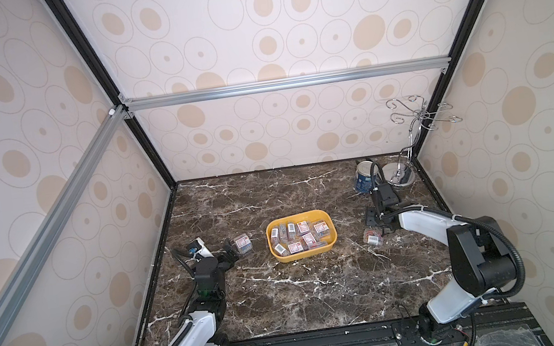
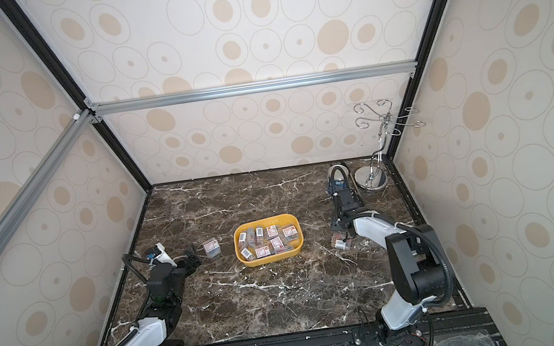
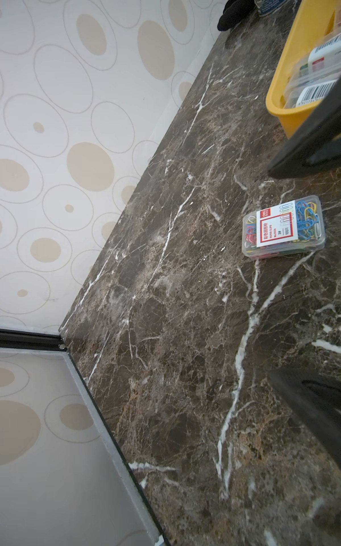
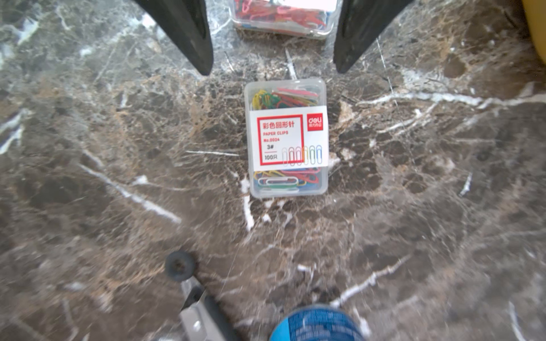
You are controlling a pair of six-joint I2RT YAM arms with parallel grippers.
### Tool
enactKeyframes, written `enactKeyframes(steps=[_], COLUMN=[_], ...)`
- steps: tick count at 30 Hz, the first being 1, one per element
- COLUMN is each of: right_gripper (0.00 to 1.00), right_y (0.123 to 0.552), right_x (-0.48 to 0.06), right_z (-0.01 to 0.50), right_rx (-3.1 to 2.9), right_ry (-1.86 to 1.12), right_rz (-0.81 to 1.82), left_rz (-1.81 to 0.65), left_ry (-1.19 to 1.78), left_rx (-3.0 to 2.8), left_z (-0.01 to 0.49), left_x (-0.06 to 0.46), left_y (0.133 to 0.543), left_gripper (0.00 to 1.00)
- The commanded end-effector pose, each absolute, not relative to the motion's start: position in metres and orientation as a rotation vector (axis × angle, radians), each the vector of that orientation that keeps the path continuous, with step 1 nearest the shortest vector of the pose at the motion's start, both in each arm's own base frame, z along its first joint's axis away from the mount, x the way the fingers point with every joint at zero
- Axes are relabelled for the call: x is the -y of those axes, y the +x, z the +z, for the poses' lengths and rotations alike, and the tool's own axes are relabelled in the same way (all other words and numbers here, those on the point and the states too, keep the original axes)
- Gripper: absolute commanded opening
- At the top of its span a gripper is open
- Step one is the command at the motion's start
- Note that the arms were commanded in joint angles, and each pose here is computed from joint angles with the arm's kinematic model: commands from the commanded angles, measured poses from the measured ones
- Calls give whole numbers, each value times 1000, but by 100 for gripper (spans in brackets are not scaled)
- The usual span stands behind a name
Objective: Take the paper clips out of the storage box
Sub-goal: Place the boxed paper clips at the center of the board, then pick up the boxed paper clips from the storage box.
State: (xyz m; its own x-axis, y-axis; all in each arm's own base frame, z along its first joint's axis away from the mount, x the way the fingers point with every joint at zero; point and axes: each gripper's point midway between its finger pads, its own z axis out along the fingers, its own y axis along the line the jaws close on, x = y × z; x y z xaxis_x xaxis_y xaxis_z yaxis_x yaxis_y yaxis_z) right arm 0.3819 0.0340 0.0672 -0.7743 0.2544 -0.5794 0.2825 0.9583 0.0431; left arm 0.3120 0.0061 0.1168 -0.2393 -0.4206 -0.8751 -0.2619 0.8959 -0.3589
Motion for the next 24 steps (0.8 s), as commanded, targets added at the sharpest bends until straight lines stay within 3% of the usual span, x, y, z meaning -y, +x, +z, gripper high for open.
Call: enactKeyframes(steps=[1, 7, 11, 17, 24], right_gripper=[69, 71, 71, 71, 70], right_y=[385, 381, 383, 384, 386], right_x=[-34, -33, -34, -35, -34], right_z=[79, 82, 79, 78, 75], right_rx=[-2410, -2371, -2398, -2405, -2429], right_ry=[378, 382, 376, 376, 378], right_rz=[-32, -20, -28, -37, -64], left_rz=[-194, -340, -435, -398, -290], left_ry=[-484, -356, -256, -130, 38], left_rx=[-1841, -1843, -1888, -2053, -2254], left_z=[133, 178, 194, 176, 131], left_x=[3, 59, 111, 186, 263], left_y=[324, 337, 344, 353, 365], left_gripper=[93, 87, 72, 68, 55])
